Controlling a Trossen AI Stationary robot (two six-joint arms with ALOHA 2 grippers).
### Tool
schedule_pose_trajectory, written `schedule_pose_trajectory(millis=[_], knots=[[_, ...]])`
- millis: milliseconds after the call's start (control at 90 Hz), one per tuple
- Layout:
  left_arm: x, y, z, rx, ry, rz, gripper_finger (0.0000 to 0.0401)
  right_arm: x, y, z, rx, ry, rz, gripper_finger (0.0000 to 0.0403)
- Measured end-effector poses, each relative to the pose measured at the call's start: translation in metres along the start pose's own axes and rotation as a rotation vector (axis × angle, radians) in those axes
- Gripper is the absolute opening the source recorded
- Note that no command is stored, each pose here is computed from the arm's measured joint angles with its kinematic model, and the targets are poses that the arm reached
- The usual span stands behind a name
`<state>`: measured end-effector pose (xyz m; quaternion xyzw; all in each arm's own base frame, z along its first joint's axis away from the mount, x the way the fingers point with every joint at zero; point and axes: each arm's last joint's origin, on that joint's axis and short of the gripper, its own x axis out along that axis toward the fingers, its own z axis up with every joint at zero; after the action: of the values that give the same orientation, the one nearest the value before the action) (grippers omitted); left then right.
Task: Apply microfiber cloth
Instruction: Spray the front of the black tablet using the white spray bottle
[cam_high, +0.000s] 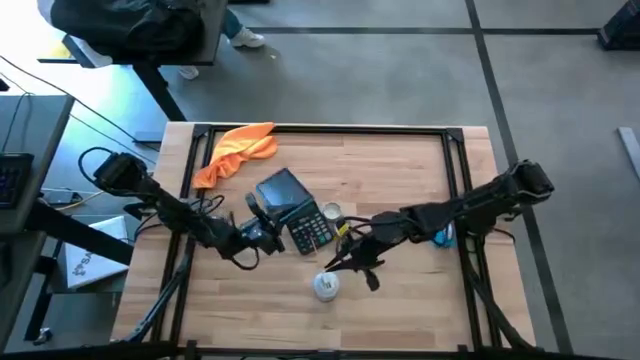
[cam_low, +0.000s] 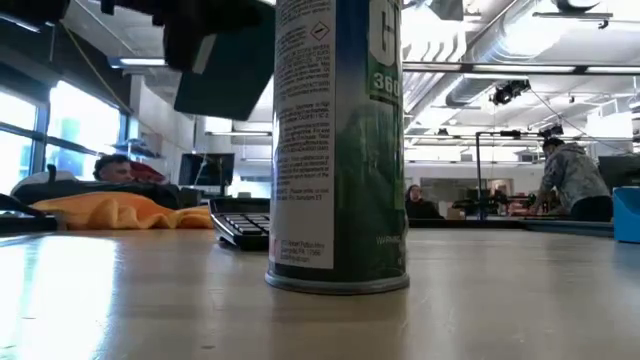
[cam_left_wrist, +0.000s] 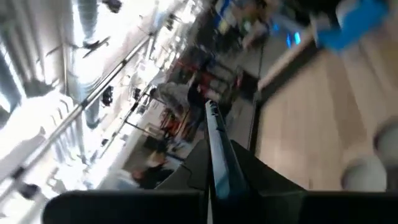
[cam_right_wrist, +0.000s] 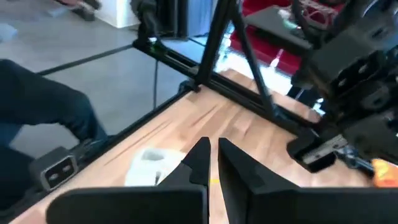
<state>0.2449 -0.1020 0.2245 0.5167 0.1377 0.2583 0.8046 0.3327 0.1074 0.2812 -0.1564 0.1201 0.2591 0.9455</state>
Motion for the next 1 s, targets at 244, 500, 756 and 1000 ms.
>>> schedule_pose_trajectory(millis=[244, 500, 756, 1000], knots=[[0.000, -0.010, -0.006, 0.162, 0.068, -0.044, 0.0008, 0.008, -0.017, -0.012, 0.032, -0.011, -0.014, 0.0000], [-0.003, -0.025, -0.017, 0.539, 0.114, -0.141, 0.0008, 0.011, -0.024, -0.014, 0.030, -0.063, 0.025, 0.0000], [0.006, -0.052, -0.021, 0.768, 0.097, -0.221, 0.0008, 0.018, -0.020, -0.020, 0.035, -0.037, 0.041, 0.0000], [0.024, -0.085, 0.001, 0.863, 0.102, -0.252, 0.0008, 0.021, -0.016, -0.022, 0.038, -0.041, 0.096, 0.0000]])
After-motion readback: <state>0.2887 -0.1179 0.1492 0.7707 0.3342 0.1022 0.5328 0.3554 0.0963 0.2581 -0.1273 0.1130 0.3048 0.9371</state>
